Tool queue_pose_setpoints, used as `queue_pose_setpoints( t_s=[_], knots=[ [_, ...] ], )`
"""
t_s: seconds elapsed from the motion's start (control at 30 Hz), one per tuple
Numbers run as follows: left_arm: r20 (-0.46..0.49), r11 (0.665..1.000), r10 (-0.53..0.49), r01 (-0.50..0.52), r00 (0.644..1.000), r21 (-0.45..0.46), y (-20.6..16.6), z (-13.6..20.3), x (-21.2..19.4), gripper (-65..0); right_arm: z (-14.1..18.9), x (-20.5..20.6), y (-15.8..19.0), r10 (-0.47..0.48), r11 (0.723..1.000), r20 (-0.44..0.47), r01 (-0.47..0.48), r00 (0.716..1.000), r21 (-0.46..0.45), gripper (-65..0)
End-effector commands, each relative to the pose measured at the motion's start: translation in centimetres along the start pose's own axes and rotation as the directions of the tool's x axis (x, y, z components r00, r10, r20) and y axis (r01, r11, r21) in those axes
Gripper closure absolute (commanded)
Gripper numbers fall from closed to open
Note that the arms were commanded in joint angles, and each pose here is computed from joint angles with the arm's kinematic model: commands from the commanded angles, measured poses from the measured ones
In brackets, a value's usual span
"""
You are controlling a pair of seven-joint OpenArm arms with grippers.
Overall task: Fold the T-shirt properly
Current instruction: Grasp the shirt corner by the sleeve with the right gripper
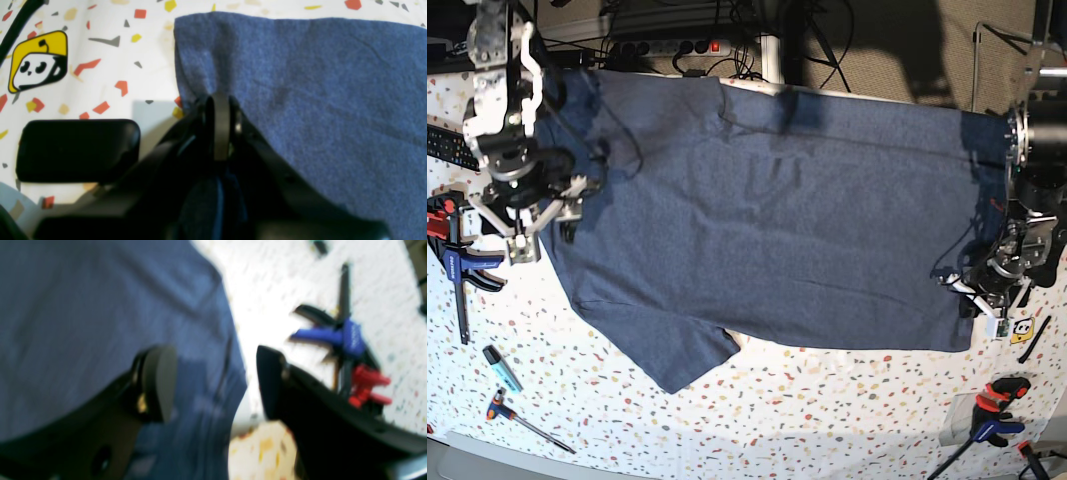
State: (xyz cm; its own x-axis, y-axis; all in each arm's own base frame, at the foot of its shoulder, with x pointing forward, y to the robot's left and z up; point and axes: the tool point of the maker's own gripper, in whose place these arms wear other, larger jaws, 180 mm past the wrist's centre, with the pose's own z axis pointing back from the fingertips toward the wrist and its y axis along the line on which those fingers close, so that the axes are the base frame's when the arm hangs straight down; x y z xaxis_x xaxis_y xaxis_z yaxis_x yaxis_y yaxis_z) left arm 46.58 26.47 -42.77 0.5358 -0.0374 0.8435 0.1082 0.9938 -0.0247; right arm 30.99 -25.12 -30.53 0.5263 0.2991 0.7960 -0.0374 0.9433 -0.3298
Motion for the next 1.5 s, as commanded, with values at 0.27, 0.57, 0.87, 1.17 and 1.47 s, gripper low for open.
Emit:
queue_pose_setpoints(
  t_s=[0.27, 0.57, 0.87, 1.17, 1.47],
  knots=[
    [0.014, 1.0, -0.011, 0.011, 1.0, 0.011, 0.8, 0.0, 1.5, 0.0, -7.3, 3.1, -2.5, -0.139, 0.988, -0.021, 0.14, 0.99, 0.062, -38.4],
    [0.014, 1.0, -0.011, 0.011, 1.0, 0.011, 0.8, 0.0, 1.5, 0.0, -15.2, 4.9, -4.0, -0.191, 0.973, -0.221, 0.214, 0.956, 0.084, -38.4],
    [0.015, 1.0, -0.012, 0.011, 1.0, 0.011, 0.8, 0.0, 1.5, 0.0, -17.9, 2.8, -4.0, -0.162, 0.969, -0.355, 0.216, 0.921, 0.117, -38.3],
    [0.022, 1.0, -0.011, 0.011, 1.0, 0.011, 0.8, 0.0, 1.7, 0.0, -18.0, 1.6, -1.7, -0.085, 0.964, -0.391, 0.174, 0.917, 0.199, -26.7],
    [0.032, 1.0, -0.011, 0.01, 0.999, 0.011, 0.8, 0.0, 1.9, 0.0, -18.9, 2.9, -1.8, 0.006, 0.982, -0.301, 0.051, 0.954, 0.181, 0.0]
  ],
)
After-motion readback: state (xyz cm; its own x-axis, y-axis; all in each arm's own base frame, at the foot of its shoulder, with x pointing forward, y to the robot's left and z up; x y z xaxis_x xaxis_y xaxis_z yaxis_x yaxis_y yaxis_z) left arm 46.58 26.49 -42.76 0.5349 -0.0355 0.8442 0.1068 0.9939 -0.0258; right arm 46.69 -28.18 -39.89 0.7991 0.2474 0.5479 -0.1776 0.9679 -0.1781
